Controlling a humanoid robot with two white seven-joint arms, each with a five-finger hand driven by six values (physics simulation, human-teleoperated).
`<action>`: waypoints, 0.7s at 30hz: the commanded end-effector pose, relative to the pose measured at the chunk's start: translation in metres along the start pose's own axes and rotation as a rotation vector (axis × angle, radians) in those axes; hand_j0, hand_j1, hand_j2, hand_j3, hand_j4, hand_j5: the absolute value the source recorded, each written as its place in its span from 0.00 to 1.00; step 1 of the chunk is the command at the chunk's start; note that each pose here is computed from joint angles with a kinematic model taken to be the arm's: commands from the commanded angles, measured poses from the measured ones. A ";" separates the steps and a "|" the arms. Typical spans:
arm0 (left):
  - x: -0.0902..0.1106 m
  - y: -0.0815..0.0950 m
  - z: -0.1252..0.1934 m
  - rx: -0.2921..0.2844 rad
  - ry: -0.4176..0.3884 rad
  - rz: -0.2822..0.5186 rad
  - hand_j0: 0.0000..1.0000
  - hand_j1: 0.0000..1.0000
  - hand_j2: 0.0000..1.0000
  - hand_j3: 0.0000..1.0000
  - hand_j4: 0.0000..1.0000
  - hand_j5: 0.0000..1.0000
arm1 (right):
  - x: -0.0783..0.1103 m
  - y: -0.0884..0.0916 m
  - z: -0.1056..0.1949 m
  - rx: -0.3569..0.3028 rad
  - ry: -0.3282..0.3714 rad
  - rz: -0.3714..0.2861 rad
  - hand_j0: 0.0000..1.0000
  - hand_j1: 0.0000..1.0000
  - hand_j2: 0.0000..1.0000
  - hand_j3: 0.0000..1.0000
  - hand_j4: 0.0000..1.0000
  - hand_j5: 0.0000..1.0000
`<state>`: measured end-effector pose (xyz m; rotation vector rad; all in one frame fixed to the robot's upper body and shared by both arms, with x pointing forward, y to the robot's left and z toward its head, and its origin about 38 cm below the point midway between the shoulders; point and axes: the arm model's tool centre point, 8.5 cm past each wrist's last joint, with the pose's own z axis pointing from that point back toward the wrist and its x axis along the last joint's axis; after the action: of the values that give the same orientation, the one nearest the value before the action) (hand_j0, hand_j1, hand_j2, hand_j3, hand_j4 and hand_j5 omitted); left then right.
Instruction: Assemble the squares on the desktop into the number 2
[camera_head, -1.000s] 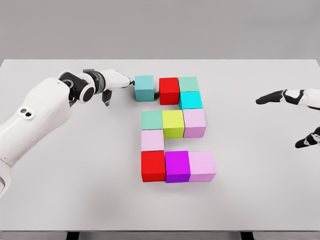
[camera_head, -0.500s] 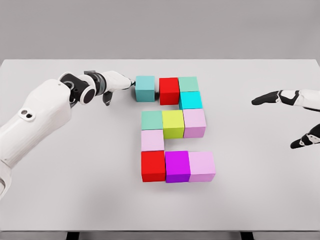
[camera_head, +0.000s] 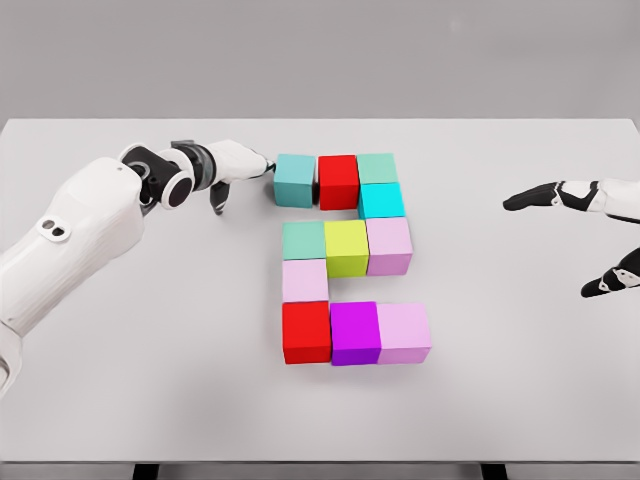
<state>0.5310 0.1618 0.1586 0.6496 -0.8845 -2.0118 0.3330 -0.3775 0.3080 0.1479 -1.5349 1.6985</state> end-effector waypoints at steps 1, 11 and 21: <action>-0.001 0.000 0.000 0.001 0.001 0.002 1.00 1.00 1.00 1.00 1.00 1.00 | 0.000 -0.001 0.000 -0.005 -0.001 -0.006 1.00 1.00 1.00 1.00 1.00 1.00; -0.022 -0.002 0.017 0.014 0.028 -0.005 1.00 1.00 1.00 1.00 1.00 1.00 | 0.001 -0.001 0.000 -0.004 -0.002 -0.005 1.00 1.00 1.00 1.00 1.00 1.00; -0.023 0.000 0.044 0.044 -0.102 -0.073 1.00 1.00 1.00 1.00 1.00 1.00 | 0.001 -0.001 0.000 -0.004 -0.003 -0.005 1.00 1.00 1.00 1.00 1.00 1.00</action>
<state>0.5125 0.1951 0.1881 0.6215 -0.9768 -2.1025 0.3327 -0.3766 0.3081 0.1506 -1.5362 1.7005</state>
